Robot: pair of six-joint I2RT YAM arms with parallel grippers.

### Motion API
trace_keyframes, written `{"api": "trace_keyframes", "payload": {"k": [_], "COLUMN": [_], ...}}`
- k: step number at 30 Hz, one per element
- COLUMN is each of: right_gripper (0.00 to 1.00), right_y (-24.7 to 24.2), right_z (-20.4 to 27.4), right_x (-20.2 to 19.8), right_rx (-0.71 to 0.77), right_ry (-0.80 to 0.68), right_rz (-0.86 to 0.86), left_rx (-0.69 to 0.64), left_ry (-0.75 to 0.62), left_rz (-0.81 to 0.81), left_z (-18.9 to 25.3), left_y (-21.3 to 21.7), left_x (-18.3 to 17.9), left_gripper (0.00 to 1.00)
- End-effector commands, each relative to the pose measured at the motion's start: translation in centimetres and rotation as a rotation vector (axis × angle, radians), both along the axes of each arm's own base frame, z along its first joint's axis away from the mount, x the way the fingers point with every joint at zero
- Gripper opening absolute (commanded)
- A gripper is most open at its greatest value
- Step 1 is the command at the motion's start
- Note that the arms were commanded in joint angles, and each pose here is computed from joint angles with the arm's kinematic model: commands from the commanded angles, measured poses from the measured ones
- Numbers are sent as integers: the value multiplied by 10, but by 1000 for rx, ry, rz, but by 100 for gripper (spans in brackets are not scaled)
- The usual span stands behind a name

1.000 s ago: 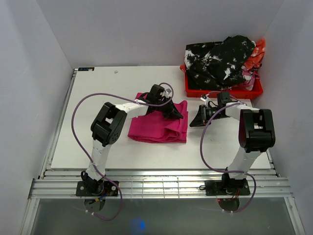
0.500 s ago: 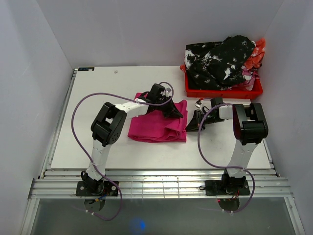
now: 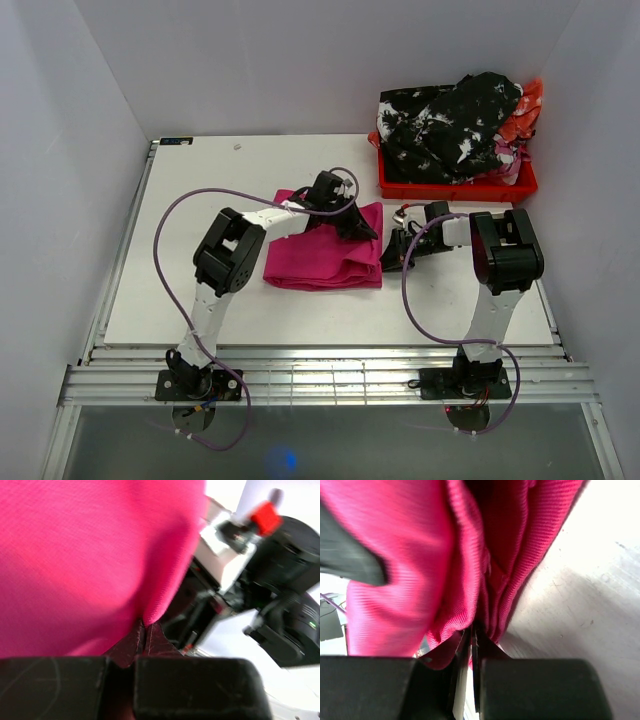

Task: Fold and stack the trousers
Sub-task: Fold the trousers

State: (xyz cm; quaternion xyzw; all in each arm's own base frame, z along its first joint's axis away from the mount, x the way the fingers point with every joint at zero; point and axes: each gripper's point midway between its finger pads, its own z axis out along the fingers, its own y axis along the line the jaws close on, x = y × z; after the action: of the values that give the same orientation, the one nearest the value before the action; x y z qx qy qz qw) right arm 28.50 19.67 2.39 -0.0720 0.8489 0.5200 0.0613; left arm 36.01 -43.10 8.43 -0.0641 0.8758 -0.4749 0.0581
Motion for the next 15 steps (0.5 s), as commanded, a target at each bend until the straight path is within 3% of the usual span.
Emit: {"api": "trace_keyframes", "payload": {"k": [1,2,4,6,7,8,10,12,13,15], "right_gripper": [10,10,10,12,13,13,13,14,16,23], "right_y": [1,1,0,-4,-14,-24,-53,-79,-96,-104], "right_z": [10,10,12,16,18,20,29,37,51,67], "right_x": [-1,-2,-1,4,9,4,20,18,30,26], "right_rx": [14,13,7,-6,-37,-68,-143,-188,-209,-210], "right_ry": [-32,-35,-40,-78,-102,-66,-167,-154,-239,-236], "right_rz": [5,6,4,18,5,-1,-26,-59,-61,-47], "left_rx": [-7,-3,-16,-18,-16,-10,-20,-18,-28,-35], "left_ry": [-33,-37,-58,-65,-75,-90,-151,-214,-264,-351], "left_rz": [12,4,-9,-29,-33,-34,-41,-55,-54,-78], "left_z": [-2,-7,-5,-6,-4,-1,17,31,53,76], "left_y": [-10,-13,-19,-20,-17,-14,-1,10,19,29], "left_x": [10,10,11,8,9,10,10,10,11,9], "left_gripper": [0,1,16,32,46,54,69,82,97,98]}}
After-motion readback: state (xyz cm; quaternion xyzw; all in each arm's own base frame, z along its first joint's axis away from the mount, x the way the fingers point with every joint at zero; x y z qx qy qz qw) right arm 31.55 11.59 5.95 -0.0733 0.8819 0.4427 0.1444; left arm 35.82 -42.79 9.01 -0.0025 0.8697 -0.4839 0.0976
